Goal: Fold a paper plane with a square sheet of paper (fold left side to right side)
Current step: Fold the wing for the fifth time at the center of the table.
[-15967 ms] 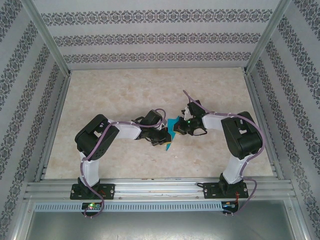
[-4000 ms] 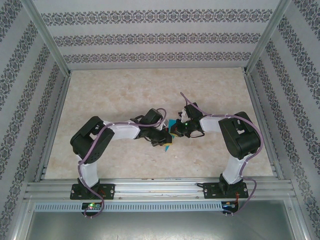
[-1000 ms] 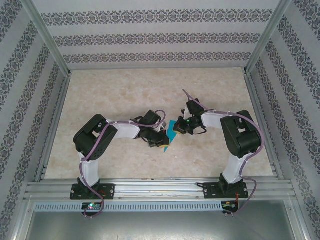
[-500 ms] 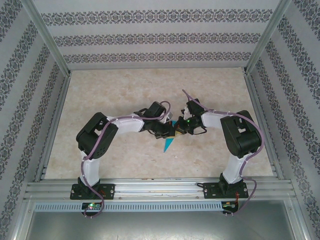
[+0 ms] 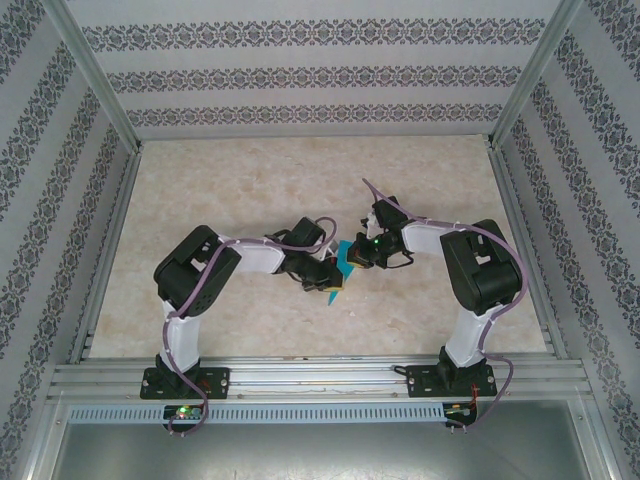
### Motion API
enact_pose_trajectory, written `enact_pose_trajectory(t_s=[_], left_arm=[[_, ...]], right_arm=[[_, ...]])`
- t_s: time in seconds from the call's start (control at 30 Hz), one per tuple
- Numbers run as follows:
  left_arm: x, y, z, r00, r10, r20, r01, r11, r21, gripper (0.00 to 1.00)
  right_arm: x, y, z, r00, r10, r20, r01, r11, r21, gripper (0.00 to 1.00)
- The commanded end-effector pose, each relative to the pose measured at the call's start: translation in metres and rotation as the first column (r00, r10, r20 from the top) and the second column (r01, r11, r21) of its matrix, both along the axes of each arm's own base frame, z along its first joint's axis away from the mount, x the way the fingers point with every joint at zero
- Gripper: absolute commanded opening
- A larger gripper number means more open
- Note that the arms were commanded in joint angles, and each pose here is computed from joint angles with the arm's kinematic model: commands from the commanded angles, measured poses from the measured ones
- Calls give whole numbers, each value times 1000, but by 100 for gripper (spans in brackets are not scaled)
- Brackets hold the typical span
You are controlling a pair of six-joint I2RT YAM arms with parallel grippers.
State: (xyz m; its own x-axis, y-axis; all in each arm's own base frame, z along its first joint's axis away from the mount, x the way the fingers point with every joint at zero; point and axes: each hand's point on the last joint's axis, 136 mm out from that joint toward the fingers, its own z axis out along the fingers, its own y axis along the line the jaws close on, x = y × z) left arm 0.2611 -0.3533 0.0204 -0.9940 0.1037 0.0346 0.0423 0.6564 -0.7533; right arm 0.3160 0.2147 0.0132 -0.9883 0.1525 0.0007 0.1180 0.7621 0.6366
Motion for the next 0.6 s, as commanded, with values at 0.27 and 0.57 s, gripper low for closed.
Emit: enact_pose_trajectory(t_s=[0.27,0.57], left_arm=[[-67,27,-20,987,-128,-98,134,989,57,0],[-89,43,-32,982,-146,-117,158,982,104,0]], right_arm=[[-22,-41,-47,991,-35,-132,9,981,-196,0],[-21,-43,-49,990,-36,-136,8,979,-203,0]])
